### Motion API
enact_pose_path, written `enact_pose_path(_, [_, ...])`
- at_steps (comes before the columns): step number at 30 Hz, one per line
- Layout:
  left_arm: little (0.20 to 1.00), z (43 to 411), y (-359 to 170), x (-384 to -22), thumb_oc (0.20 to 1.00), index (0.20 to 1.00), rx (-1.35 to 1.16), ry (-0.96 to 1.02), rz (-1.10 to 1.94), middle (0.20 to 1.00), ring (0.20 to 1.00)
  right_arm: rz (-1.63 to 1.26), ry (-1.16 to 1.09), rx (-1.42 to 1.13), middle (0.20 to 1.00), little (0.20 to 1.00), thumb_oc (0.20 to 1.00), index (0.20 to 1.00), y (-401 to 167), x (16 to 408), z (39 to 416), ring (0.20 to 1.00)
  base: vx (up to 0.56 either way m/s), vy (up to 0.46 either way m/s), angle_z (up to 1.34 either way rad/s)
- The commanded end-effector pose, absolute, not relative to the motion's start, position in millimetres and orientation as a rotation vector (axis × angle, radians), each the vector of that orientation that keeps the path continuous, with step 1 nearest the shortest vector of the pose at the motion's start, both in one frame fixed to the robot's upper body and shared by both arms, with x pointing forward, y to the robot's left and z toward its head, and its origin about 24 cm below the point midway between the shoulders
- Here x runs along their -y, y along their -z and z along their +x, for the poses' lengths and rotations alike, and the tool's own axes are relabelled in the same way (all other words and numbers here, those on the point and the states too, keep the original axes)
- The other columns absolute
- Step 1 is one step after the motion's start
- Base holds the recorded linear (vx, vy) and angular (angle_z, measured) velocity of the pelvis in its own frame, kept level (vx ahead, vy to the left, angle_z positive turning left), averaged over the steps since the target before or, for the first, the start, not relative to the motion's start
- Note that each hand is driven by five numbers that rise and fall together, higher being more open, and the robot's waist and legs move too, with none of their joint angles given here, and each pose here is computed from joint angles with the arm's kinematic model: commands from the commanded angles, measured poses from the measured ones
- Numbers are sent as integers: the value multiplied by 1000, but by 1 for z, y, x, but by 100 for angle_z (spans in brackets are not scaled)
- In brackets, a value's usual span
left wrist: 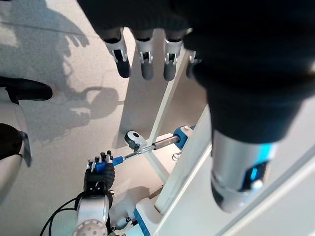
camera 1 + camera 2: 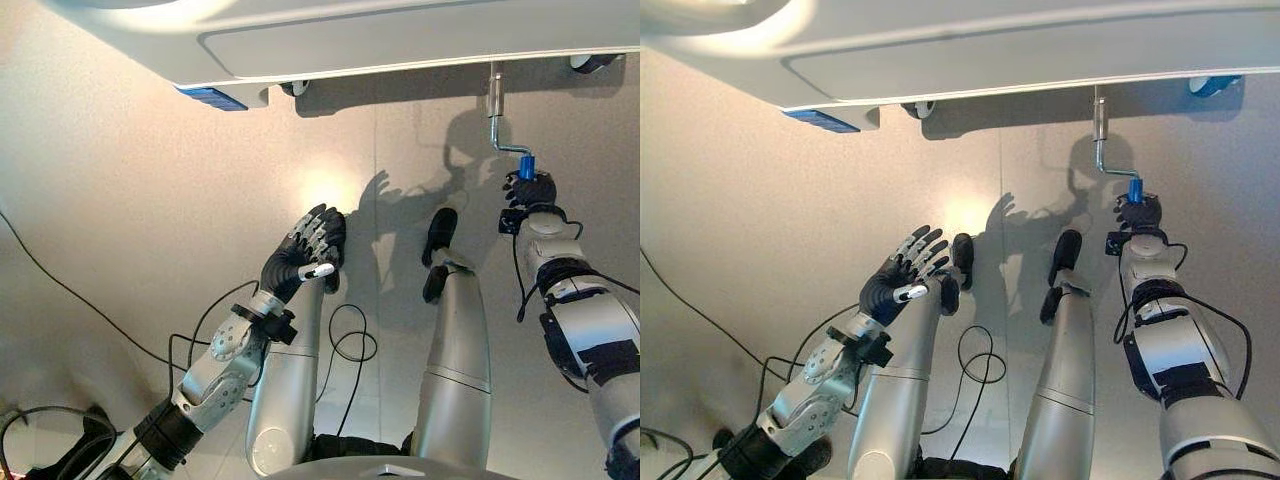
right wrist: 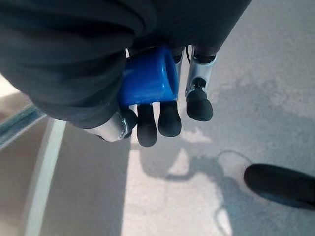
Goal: Raise the hospital bed
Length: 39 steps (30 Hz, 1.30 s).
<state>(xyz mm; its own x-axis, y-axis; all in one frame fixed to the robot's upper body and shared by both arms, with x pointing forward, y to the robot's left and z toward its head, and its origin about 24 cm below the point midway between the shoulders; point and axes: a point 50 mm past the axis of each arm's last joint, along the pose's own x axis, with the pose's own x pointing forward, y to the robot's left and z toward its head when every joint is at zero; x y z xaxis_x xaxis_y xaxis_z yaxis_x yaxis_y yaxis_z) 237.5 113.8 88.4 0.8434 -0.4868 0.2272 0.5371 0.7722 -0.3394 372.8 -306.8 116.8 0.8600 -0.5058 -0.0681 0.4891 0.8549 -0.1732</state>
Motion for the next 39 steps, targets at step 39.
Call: enact_pose_path(39, [1000, 223, -108, -135, 1000, 1000, 221, 446, -465, 1000, 1000, 181, -510, 623, 200, 200, 200, 200, -197, 119, 270, 200, -1, -7, -2])
